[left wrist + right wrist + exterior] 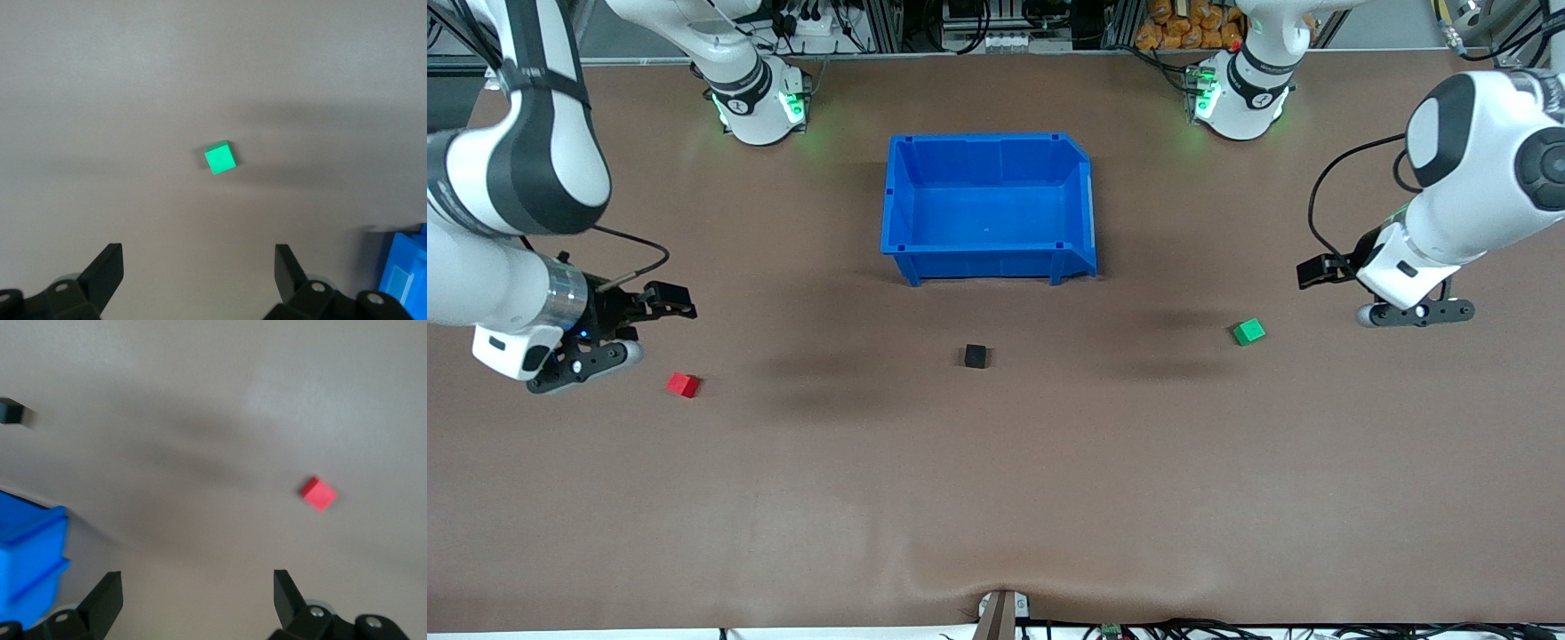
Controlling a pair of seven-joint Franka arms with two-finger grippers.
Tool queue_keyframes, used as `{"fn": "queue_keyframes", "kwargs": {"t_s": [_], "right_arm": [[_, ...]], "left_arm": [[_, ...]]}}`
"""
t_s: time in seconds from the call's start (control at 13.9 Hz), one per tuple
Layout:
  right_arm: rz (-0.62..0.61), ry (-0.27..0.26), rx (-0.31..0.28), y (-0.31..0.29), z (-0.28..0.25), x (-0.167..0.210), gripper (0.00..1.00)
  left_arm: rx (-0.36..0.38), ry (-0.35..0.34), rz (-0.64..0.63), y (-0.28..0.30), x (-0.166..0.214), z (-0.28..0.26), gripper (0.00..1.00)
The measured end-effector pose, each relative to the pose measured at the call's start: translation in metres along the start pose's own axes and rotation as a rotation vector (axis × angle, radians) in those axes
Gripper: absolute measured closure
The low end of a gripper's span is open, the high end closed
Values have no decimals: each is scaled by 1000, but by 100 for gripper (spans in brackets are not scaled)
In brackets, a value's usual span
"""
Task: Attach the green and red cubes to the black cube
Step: 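Reach the right gripper to the red cube while the left gripper reaches green, then close the right gripper on the red cube while the left gripper grasps green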
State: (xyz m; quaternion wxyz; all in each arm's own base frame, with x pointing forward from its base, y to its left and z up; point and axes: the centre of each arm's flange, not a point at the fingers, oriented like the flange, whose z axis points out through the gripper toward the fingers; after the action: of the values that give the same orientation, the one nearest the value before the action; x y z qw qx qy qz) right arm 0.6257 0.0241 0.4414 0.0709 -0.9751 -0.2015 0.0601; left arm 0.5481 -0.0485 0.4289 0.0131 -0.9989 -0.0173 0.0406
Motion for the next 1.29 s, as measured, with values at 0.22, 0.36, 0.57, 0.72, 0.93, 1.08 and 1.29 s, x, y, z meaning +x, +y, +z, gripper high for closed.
{"fn": "queue_keyframes", "kwargs": {"t_s": [0.22,0.36,0.57,0.72,0.93,1.08,1.29], "right_arm": [[-158,51,-24,37,32,-12,0],[-230,72,-40,50,44,-17,0],[-365,91,-69,58,67,-18,0],[-490,96,-90,69,87,-13,0],[-677,81,-102,84,120,-1,0],[-743,64,-94,93,139,10,0],[-795,39,-76,112,171,21,0]], "left_arm": [[-6,35,-13,3,-3,27,0],[-9,45,-22,4,-7,46,0],[-20,59,-43,2,-8,82,0],[-31,59,-82,-1,-8,113,0],[-46,45,-134,1,-4,151,0],[-52,35,-149,2,-2,167,0],[-56,16,-191,3,-1,183,0]]}}
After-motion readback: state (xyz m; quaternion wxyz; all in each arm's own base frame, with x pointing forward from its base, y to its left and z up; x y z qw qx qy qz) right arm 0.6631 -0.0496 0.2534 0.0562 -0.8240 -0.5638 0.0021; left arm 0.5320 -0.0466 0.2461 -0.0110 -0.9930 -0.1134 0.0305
